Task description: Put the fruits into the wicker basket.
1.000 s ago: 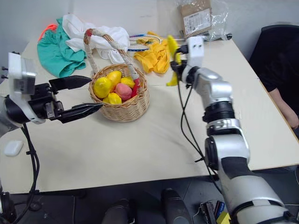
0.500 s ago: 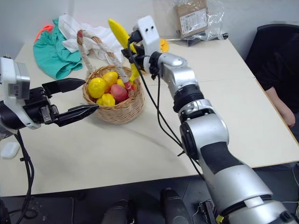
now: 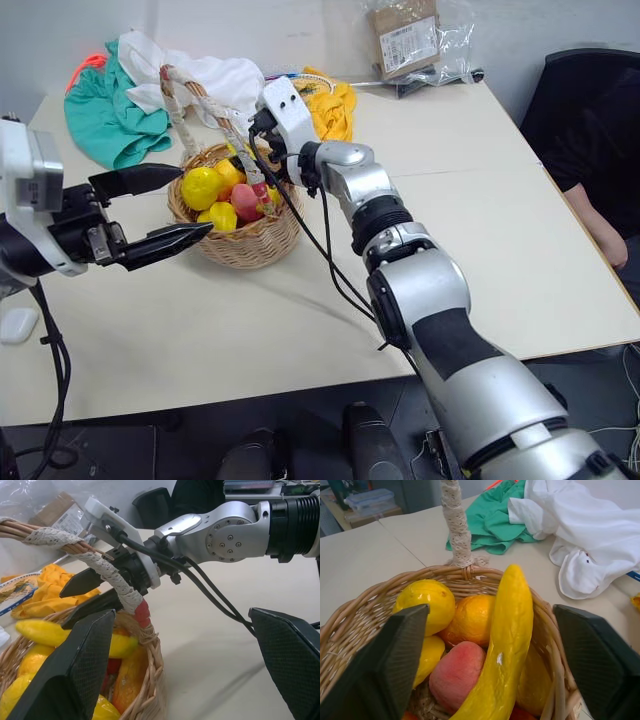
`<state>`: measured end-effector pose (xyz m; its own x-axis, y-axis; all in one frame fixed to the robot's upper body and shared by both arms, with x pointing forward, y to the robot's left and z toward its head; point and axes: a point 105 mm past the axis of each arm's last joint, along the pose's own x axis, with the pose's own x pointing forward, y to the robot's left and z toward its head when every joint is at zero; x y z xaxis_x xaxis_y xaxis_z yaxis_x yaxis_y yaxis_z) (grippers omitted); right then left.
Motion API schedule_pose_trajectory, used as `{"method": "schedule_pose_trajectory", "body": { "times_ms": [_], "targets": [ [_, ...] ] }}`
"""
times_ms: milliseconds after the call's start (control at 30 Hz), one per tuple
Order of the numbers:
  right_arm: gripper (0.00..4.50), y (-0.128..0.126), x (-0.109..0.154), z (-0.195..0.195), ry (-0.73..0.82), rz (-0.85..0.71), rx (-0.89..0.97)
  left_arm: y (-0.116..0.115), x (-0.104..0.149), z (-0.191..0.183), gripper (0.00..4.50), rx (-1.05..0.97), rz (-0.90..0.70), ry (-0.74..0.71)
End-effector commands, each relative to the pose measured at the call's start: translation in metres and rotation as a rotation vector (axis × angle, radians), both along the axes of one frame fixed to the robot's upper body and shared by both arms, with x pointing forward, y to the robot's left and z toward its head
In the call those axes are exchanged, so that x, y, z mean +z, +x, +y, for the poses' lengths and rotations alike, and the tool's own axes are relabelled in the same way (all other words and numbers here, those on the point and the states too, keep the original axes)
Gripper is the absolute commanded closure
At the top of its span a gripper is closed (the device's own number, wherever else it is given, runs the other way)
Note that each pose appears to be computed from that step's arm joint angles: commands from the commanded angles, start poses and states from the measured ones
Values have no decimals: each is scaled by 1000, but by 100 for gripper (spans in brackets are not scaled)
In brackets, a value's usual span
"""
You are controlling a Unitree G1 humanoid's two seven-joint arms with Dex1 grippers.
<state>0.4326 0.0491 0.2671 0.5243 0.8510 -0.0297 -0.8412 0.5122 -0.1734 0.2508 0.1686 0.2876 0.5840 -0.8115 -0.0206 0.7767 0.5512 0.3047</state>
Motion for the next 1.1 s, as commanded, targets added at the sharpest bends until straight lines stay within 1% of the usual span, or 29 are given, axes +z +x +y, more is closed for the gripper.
{"method": "schedule_pose_trajectory", "body": {
  "times_ms": [33,100,167,233,300,367,400,433,467,533,600,733,833,1000,1100],
  "targets": [
    [5,0,28,-11,23,-97,-2,0,10,-1,0,-9,-44,2],
    [5,6,43,-33,58,-115,-37,1,11,-1,0,-11,-45,2],
    [5,9,52,-59,86,-126,-60,2,12,1,0,-13,-44,-4],
    [5,4,51,-79,112,-116,-32,2,12,4,0,-7,-39,-14],
    [5,-7,40,-88,120,-85,22,3,12,7,0,1,-33,-20],
    [5,-21,22,-92,98,-46,63,3,11,11,0,13,-26,-19],
    [5,-32,10,-93,78,-29,90,4,10,14,0,22,-22,-17],
    [5,-48,-3,-90,74,-5,134,5,10,17,0,32,-18,-16],
    [5,-65,-9,-83,86,19,179,7,10,20,0,41,-15,-14],
    [5,-91,-11,-66,120,40,260,8,11,24,0,47,-13,-10],
    [5,-102,-7,-55,139,45,283,9,12,25,0,48,-13,-3],
    [5,-99,-1,-37,169,56,262,11,15,26,0,41,-18,4],
    [5,-88,-4,-25,174,81,215,12,17,25,0,38,-22,8],
    [5,-85,-9,-14,183,107,235,12,17,25,0,40,-28,8],
    [60,-81,-12,-12,180,108,218,11,18,25,0,41,-33,7]
  ]
}}
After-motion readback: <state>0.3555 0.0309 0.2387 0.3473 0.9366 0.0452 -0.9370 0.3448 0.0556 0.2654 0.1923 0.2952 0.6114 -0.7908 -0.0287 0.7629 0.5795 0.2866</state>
